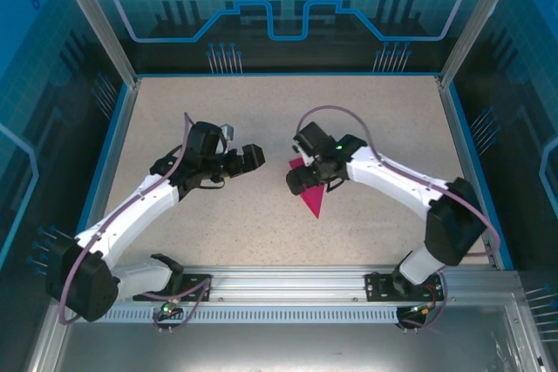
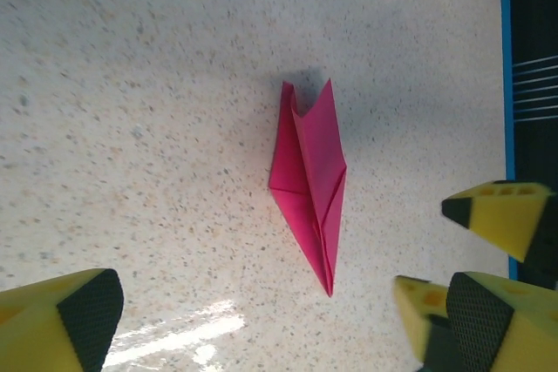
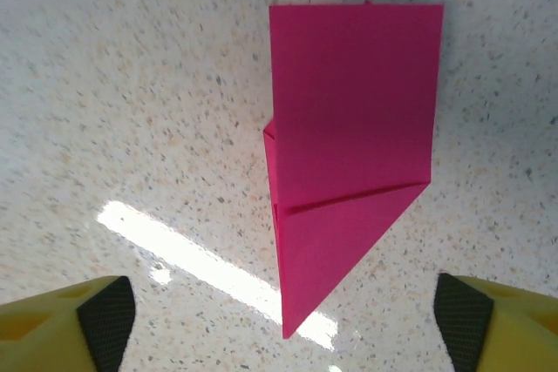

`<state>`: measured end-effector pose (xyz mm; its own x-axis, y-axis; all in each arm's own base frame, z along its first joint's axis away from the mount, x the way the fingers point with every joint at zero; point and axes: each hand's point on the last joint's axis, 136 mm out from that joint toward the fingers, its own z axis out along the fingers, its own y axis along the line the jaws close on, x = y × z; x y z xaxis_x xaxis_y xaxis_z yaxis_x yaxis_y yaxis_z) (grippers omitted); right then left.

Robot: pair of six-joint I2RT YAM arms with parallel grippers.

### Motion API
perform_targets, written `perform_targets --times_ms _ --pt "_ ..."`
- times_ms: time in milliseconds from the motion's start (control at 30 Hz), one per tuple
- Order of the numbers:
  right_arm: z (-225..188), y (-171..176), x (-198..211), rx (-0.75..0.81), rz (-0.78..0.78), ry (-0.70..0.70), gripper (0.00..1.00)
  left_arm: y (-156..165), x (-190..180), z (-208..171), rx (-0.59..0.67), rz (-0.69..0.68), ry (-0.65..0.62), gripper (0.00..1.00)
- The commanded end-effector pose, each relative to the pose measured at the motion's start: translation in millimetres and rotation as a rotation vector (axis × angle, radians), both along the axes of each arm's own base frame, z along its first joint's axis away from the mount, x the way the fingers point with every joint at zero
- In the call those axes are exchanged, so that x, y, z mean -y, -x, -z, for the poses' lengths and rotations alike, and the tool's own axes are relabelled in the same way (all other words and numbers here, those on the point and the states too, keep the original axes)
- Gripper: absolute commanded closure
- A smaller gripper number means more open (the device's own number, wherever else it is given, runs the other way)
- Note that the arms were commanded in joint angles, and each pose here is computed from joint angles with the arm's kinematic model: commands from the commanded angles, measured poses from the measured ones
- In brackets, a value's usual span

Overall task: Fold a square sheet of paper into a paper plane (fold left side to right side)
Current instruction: Fold the wing for the fifth time at the center of the table.

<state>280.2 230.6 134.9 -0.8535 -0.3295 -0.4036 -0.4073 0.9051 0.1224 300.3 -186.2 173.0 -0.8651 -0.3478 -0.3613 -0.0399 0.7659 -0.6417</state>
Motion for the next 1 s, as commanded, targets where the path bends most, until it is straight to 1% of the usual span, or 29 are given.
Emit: perform_targets --times_ms 0,67,200,367,433,467,567,700,833,900,967 --pt "-12 -7 1 0.001 0.039 -0.171 0.03 -2 19 7 -0.032 0.045 0.077 0.03" --pt "-12 -12 11 -0.005 0.086 -0.236 0.01 -3 26 14 -0.051 0.063 0.077 0.03" --pt "-6 -23 31 -0.035 0.182 -0.372 0.01 -4 43 31 -0.087 0.097 0.073 0.04" --pt "0 -29 50 -0.057 0.260 -0.482 0.01 -5 67 53 -0.131 0.138 0.091 0.05" --pt "0 -33 57 -0.055 0.285 -0.505 0.01 -8 75 61 -0.152 0.149 0.104 0.06" --pt "9 -28 61 -0.077 0.298 -0.506 0.01 -10 80 64 -0.160 0.159 0.112 0.07" --pt "15 -27 68 -0.094 0.314 -0.526 0.01 -16 94 72 -0.171 0.180 0.127 0.09" --pt "18 -24 71 -0.101 0.312 -0.540 0.01 -23 114 82 -0.192 0.213 0.139 0.14" --pt "18 -20 70 -0.104 0.286 -0.545 0.01 -33 123 95 -0.201 0.217 0.139 0.18" --pt "16 -17 69 -0.098 0.255 -0.551 0.01 -39 127 100 -0.197 0.217 0.134 0.22" --pt "16 -14 69 -0.090 0.241 -0.548 0.01 -46 130 105 -0.196 0.224 0.127 0.29"
